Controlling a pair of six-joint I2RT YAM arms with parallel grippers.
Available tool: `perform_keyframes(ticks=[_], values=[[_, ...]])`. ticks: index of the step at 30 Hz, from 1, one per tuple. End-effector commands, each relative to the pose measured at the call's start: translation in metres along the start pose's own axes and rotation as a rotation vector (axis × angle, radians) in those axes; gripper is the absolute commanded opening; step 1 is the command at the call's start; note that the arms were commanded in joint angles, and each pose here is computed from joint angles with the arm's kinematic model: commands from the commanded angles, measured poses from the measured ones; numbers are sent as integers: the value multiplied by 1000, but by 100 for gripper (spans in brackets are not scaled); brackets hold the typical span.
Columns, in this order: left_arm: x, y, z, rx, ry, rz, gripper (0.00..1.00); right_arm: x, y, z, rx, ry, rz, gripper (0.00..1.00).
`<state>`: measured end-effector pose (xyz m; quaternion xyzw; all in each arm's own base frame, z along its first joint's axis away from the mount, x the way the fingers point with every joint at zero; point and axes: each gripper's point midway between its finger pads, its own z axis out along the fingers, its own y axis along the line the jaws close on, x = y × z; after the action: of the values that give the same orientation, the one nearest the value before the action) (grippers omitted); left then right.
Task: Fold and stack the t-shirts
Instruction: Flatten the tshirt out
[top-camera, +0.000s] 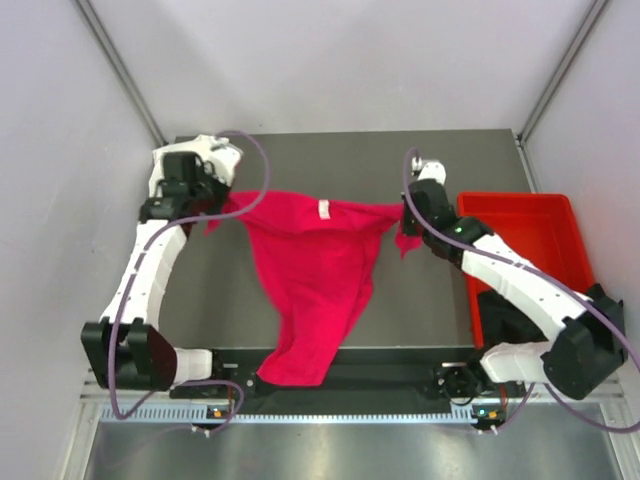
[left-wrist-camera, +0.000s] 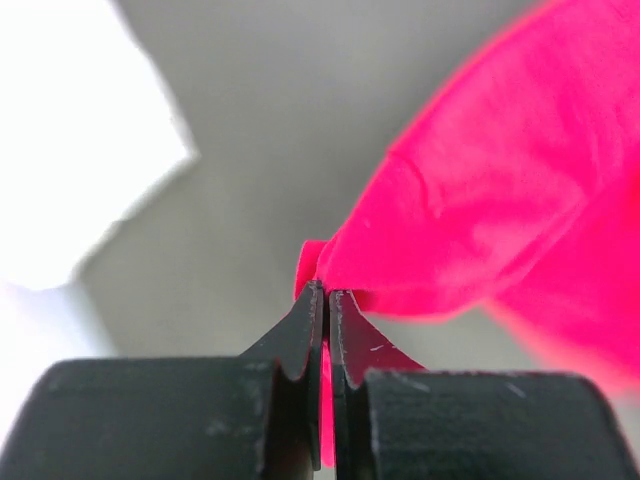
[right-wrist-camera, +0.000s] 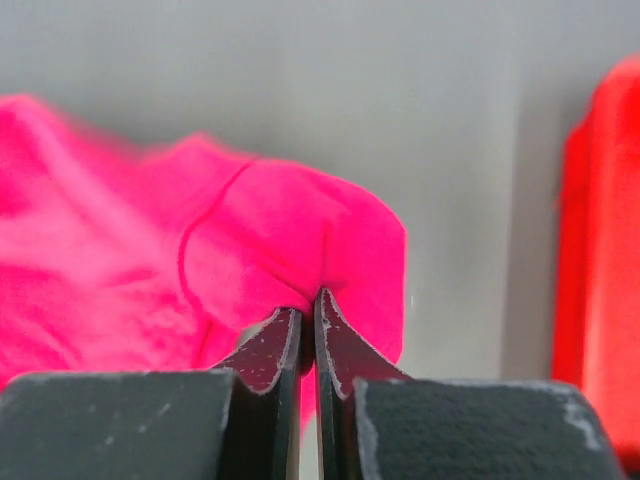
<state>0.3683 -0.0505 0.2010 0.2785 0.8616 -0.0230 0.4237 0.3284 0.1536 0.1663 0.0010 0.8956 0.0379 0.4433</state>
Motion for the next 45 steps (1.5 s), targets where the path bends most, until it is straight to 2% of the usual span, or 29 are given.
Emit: perform_keyframes(ticks=[1, 5, 9, 13, 15, 16, 18, 19, 20, 21, 22, 23, 24, 25, 27, 30, 31, 32, 33, 34, 35, 36, 37, 38, 39, 40, 42, 44, 45], values=[[-39, 33, -51, -97, -113, -16, 0, -71, -3, -30, -19, -176, -26, 0], [-85, 78, -101, -258, -230, -44, 0, -130, 12, -49, -69, -282, -56, 0], [-106, 123, -154, -424, -312, -96, 0, -181, 28, -83, -152, -381, -37, 0], [-122, 141, -189, -533, -368, -88, 0, -206, 52, -115, -317, -462, -37, 0], [-133, 147, -204, -570, -393, -80, 0, -216, 61, -116, -344, -482, -59, 0], [-135, 151, -203, -575, -389, -82, 0, -238, 63, -128, -350, -527, -49, 0], [-149, 159, -218, -614, -425, -81, 0, -255, 71, -113, -340, -534, -69, 0], [-150, 164, -218, -623, -423, -87, 0, -283, 76, -128, -365, -595, -50, 0], [-160, 166, -230, -642, -451, -86, 0, -288, 89, -102, -377, -564, -44, 0], [-164, 169, -236, -656, -461, -83, 0, -303, 90, -98, -393, -580, -29, 0], [-166, 175, -236, -674, -456, -89, 0, -336, 96, -121, -448, -658, -1, 0], [-175, 177, -250, -700, -488, -89, 0, -340, 108, -92, -466, -625, 29, 0], [-179, 179, -255, -710, -499, -92, 0, -354, 107, -91, -478, -653, 51, 0], [-181, 182, -258, -721, -507, -104, 0, -375, 111, -108, -529, -710, 68, 0], [-189, 180, -269, -723, -539, -103, 0, -390, 107, -102, -540, -752, 112, 0], [-199, 147, -255, -537, -594, -51, 0, -397, 87, -104, -551, -792, 165, 0], [-202, 126, -258, -458, -635, -32, 0, -376, 87, -77, -551, -727, 157, 0], [-194, 92, -226, -244, -631, -3, 0, -378, 79, -93, -557, -773, 152, 0], [-191, 68, -225, -150, -649, 14, 0, -350, 67, -58, -518, -698, 145, 0], [-183, 50, -214, -54, -640, 3, 0, -338, 62, -51, -509, -680, 131, 0], [-166, 26, -190, 80, -604, -17, 0, -329, 54, -52, -490, -680, 102, 0], [-161, 1, -180, 164, -582, -16, 0, -297, 41, -22, -447, -592, 91, 0], [-136, -19, -154, 236, -500, -33, 0, -284, 33, -16, -420, -567, 82, 0], [-122, -29, -138, 240, -438, -29, 0, -266, 24, -3, -391, -528, 64, 0], [-118, -68, -125, 324, -404, 26, 0, -228, 16, 23, -359, -442, 53, 0], [-91, -90, -101, 378, -322, 36, 0, -213, 11, 32, -336, -415, 42, 0], [-69, -134, -75, 475, -226, 88, 0, -175, -1, 55, -288, -345, 5, 0], [-44, -166, -53, 528, -131, 132, 0, -156, -14, 73, -225, -302, 2, 0], [-34, -197, -46, 581, -84, 192, 0, -148, -26, 82, -190, -281, 15, 0]])
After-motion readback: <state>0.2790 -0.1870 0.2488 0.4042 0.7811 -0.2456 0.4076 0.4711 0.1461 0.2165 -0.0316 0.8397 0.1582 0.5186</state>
